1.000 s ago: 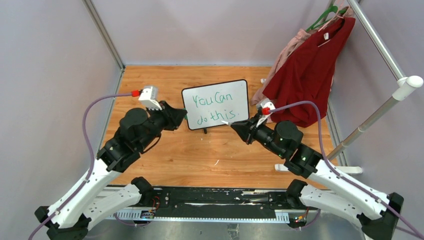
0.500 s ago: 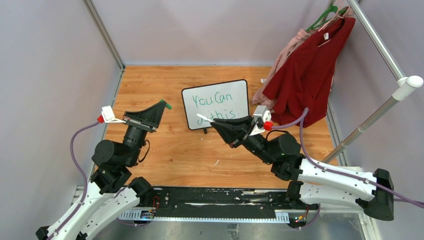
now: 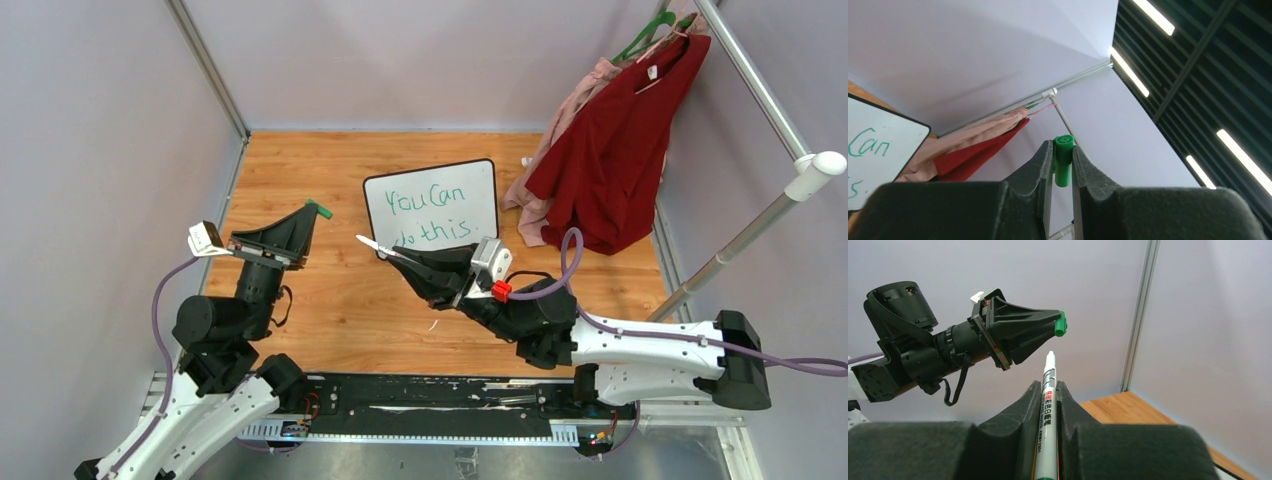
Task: Write a sentence on the whiteboard
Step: Close the whiteboard marker at the center of the board.
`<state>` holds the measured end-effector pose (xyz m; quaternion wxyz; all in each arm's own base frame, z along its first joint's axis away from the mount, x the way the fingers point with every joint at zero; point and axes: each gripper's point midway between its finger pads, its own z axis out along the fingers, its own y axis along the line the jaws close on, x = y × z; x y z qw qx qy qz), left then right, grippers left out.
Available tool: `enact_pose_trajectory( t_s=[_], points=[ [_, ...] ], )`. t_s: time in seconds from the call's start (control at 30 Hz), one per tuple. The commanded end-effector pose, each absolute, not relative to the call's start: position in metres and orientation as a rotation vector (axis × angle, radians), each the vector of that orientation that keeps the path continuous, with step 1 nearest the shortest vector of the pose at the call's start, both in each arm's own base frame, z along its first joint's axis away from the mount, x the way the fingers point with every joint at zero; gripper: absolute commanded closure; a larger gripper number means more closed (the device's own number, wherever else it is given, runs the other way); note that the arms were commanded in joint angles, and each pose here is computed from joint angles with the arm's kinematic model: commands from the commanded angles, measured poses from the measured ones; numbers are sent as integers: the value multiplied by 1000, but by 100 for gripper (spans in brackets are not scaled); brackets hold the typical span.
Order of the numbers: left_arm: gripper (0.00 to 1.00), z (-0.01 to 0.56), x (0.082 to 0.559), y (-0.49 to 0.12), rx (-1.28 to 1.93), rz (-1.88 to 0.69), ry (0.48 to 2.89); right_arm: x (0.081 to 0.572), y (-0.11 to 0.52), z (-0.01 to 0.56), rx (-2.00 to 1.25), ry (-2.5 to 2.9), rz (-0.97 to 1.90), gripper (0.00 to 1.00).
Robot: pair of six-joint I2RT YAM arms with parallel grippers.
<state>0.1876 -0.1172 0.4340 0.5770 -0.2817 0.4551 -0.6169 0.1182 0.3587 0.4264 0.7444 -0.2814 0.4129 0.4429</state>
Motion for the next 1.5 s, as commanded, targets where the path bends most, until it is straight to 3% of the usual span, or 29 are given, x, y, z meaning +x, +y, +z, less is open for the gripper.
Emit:
enact_pose_trajectory(
  t_s=[0.0,1.47],
  points=[
    [100,448,177,-109,-680,-1525,992,114,356,464,-569,784,934,100],
    [100,444,164,-111,-648,-1586,996,113,394,466,-591,777,969,100]
  ],
)
